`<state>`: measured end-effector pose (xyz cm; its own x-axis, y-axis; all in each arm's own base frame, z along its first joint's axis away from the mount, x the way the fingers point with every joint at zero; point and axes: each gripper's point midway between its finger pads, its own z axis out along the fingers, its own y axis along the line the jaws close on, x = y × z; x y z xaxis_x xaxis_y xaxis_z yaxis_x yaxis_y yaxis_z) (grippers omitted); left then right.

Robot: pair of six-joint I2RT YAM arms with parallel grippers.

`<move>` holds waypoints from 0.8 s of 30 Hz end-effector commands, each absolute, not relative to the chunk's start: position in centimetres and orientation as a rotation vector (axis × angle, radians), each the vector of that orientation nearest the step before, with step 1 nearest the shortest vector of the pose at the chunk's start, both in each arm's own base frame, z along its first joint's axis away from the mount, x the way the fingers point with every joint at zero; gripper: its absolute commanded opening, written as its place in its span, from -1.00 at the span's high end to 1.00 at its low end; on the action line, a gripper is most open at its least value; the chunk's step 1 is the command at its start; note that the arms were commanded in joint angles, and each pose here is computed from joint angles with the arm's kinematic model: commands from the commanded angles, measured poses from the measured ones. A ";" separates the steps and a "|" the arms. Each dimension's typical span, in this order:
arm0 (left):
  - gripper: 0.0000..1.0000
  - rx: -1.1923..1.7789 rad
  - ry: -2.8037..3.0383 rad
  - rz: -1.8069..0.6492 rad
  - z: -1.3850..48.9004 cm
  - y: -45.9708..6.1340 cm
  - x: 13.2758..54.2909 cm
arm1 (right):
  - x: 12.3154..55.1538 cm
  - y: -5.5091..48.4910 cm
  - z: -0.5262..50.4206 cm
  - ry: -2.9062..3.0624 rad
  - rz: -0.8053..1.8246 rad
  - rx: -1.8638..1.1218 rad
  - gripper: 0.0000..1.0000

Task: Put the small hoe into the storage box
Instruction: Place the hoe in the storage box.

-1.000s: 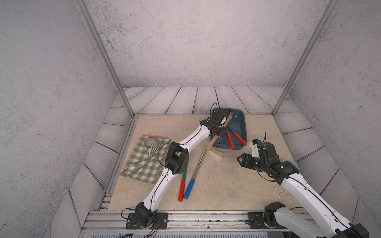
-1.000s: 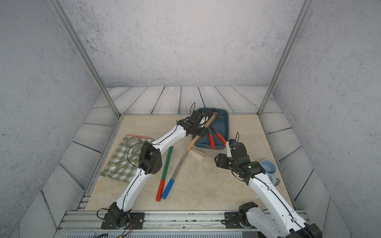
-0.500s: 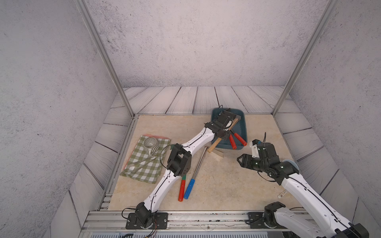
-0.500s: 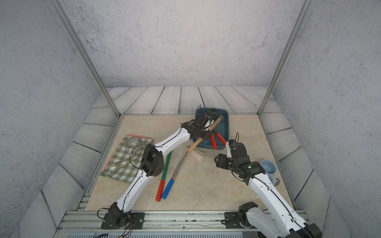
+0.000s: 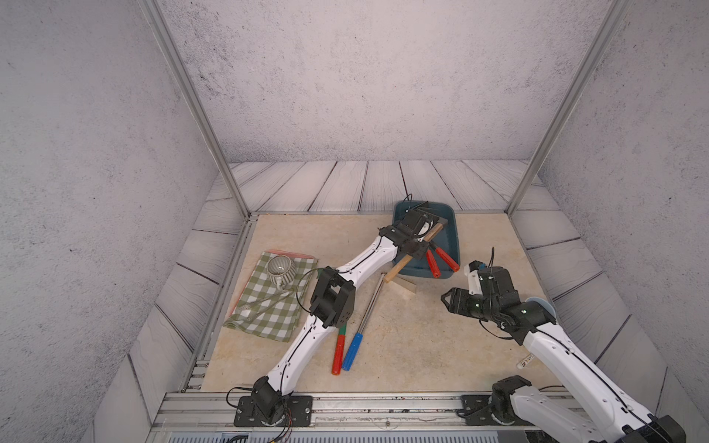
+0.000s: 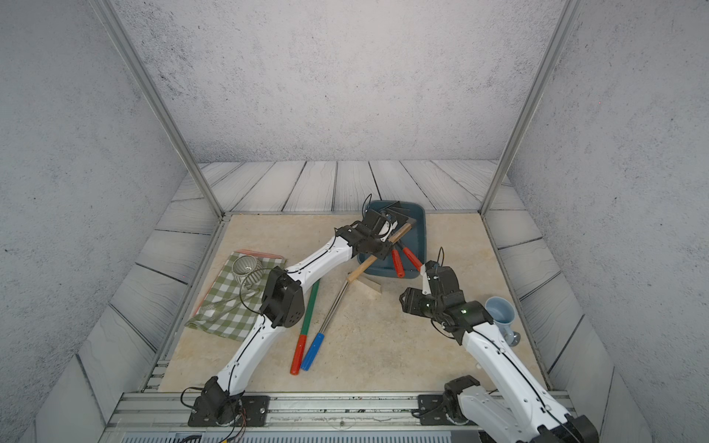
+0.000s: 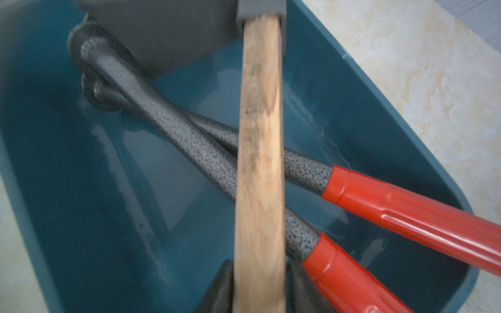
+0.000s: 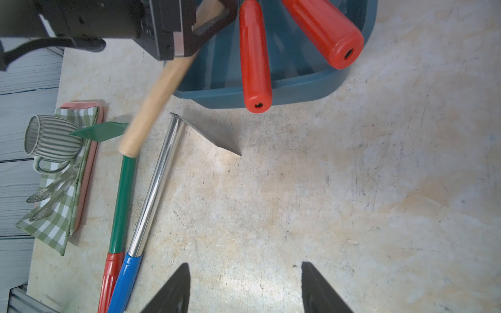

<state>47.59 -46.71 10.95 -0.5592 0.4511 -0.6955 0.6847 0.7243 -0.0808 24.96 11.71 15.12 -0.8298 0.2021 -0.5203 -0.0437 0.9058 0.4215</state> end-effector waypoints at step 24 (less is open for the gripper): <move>-0.40 0.833 2.220 -0.464 14.8 -45.1 48.5 | 24.9 11.6 15.0 2.501 0.551 0.091 -0.30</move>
<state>49.01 -46.34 12.52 -0.5398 0.4137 -0.7332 0.6783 0.7295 -0.0878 24.97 11.71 14.99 -0.8318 0.1883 -0.5222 -0.0535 0.9091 0.4131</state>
